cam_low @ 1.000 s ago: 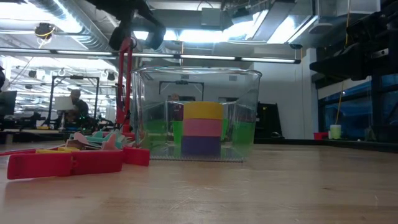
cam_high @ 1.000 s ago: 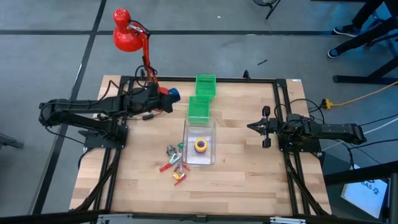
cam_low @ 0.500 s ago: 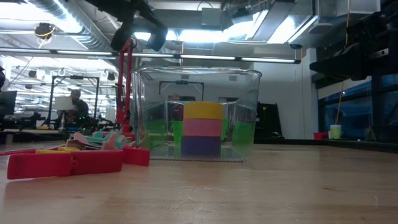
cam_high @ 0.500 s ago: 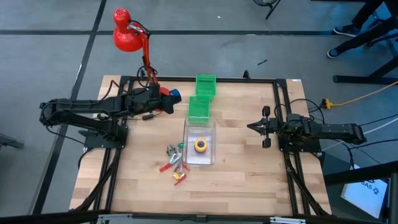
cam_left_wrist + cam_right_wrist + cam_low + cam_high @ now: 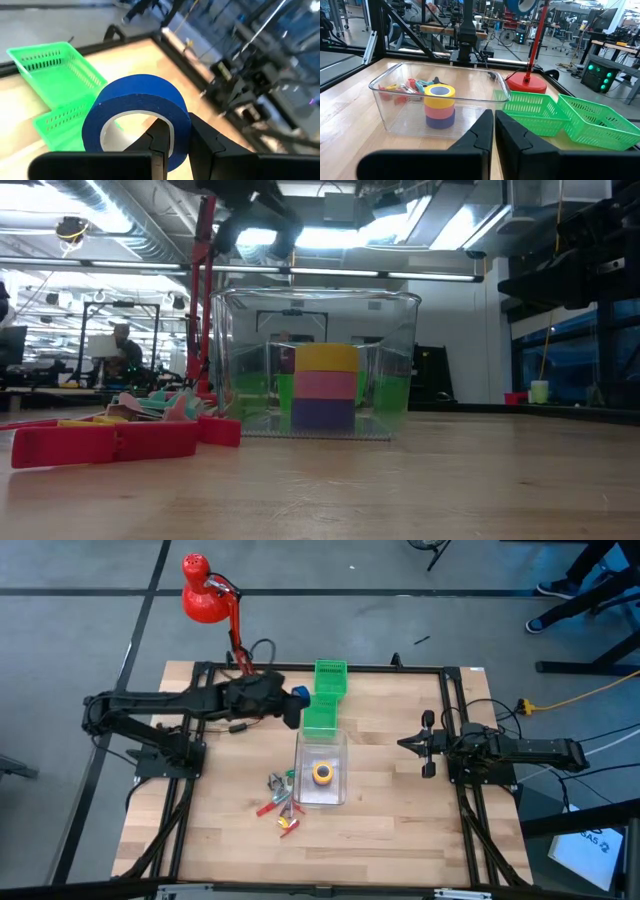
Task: Pick and place Stapler, Stapler remover, tape
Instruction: Put the blue tape into the transparent bin
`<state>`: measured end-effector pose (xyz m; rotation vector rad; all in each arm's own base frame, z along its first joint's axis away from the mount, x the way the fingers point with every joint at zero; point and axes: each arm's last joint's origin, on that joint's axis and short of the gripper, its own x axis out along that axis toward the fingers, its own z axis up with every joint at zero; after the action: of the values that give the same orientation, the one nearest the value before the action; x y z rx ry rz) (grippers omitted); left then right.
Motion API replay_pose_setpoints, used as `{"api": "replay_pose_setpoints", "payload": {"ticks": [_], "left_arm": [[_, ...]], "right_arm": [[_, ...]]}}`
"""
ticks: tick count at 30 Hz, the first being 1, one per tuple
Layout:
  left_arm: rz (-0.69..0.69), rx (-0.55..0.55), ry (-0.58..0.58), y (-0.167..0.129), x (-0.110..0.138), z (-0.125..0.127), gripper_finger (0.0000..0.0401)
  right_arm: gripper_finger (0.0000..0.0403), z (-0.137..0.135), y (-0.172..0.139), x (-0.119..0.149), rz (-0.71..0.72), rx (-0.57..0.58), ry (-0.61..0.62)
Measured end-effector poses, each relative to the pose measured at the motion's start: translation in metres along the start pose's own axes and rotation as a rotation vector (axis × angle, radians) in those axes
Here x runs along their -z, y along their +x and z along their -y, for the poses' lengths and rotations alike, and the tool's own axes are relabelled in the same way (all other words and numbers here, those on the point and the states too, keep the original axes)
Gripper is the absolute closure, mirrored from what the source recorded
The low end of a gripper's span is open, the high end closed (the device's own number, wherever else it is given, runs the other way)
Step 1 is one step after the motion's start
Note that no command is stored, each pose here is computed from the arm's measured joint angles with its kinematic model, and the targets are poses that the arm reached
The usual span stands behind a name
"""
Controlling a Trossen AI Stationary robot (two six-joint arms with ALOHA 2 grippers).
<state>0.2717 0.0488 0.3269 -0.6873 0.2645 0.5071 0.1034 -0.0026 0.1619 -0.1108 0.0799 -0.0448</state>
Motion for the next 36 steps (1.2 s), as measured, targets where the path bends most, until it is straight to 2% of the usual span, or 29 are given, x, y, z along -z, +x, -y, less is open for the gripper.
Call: {"api": "replay_pose_setpoints", "payload": {"ticks": [5, 11, 20, 29, 36], "left_arm": [[-0.143, -0.01, 0.065, 0.029, 0.001, 0.012, 0.0363], [-0.316, -0.03, 0.057, 0.067, 0.013, 0.018, 0.0363], [-0.651, 0.033, 0.056, 0.096, 0.026, 0.043, 0.0363], [-0.826, -0.007, 0.181, 0.112, 0.036, 0.065, 0.0363], [-0.866, 0.002, 0.263, 0.122, 0.06, 0.081, 0.0363]], "right_arm": [[0.0382, 0.0, 0.0, 0.0, 0.0, -0.001, 0.0], [0.0382, 0.0, 0.0, 0.0, 0.0, 0.0, 0.0], [0.0382, 0.0, 0.0, 0.0, 0.0, 0.0, 0.0], [0.0382, 0.0, 0.0, 0.0, 0.0, -0.001, 0.0], [0.0382, 0.0, 0.0, 0.0, 0.0, 0.0, 0.0]]}}
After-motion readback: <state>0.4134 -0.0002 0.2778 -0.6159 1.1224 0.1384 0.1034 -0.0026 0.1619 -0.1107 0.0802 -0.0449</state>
